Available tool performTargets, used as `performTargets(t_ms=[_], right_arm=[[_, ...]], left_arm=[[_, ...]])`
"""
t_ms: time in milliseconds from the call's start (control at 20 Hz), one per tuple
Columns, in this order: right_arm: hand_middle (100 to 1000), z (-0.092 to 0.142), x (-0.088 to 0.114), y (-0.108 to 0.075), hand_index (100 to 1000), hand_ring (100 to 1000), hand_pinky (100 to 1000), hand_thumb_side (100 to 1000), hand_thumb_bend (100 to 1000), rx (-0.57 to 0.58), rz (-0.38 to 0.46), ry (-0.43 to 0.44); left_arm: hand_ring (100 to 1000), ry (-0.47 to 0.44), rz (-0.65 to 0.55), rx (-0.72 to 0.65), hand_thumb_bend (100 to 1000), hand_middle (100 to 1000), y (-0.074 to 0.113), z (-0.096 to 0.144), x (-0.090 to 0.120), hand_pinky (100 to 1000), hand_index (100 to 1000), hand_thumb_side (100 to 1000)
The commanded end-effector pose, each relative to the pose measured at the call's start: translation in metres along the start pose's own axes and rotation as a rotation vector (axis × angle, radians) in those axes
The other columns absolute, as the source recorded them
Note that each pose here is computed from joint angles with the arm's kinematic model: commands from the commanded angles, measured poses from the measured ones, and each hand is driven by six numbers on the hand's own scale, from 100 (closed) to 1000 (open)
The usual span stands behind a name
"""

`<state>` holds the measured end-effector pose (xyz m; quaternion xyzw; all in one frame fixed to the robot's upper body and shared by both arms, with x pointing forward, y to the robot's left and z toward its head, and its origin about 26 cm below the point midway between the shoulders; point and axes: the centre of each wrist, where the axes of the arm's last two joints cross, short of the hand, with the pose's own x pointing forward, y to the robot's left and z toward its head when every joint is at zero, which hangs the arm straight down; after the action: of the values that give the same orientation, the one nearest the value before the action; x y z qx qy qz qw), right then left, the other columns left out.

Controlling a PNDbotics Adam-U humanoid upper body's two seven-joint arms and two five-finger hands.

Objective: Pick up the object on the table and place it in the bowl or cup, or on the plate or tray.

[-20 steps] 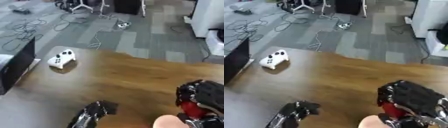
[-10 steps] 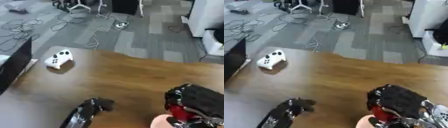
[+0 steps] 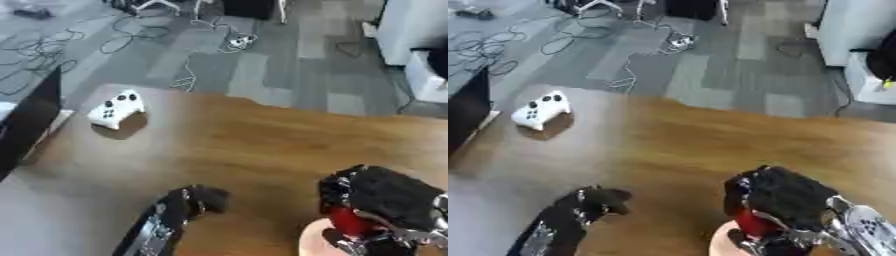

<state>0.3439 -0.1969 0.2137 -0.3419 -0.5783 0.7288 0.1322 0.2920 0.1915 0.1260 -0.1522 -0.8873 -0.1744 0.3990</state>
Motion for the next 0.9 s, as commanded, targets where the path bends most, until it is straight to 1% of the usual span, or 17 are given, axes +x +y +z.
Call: performTargets(t_ms=[50,200,350,500,900], right_arm=[[251,-0.001,0.0,0.001,334,151,212,114,100,-0.019,0.005,0.008],[252,-0.003,0.003,0.009,333,151,213,114,100,-0.015,-0.016,0.014],[258,-0.003,0.003,0.014,352,157,215,133,100,-0.012,-0.024,0.028],[258,-0.003,0.006,0.019,360,165,223,125,100,-0.007,-0.03,0.041],[279,-0.002,0.016,0.028,391,197,245,167,100,-0.002,-0.041,0.043]], left_arm=[[782,-0.044,-0.015,0.006,214,569,0.003,-0.003,0.008,681,696,893],[783,-0.051,-0.014,0.02,216,569,0.003,-0.003,0.007,682,696,891],[785,-0.049,-0.014,0.029,217,571,0.003,-0.002,0.007,683,695,891],[785,-0.042,-0.015,0.037,217,571,0.004,0.0,0.005,683,695,891],[788,-0.023,-0.02,0.05,217,571,0.005,0.005,0.003,684,694,891]])
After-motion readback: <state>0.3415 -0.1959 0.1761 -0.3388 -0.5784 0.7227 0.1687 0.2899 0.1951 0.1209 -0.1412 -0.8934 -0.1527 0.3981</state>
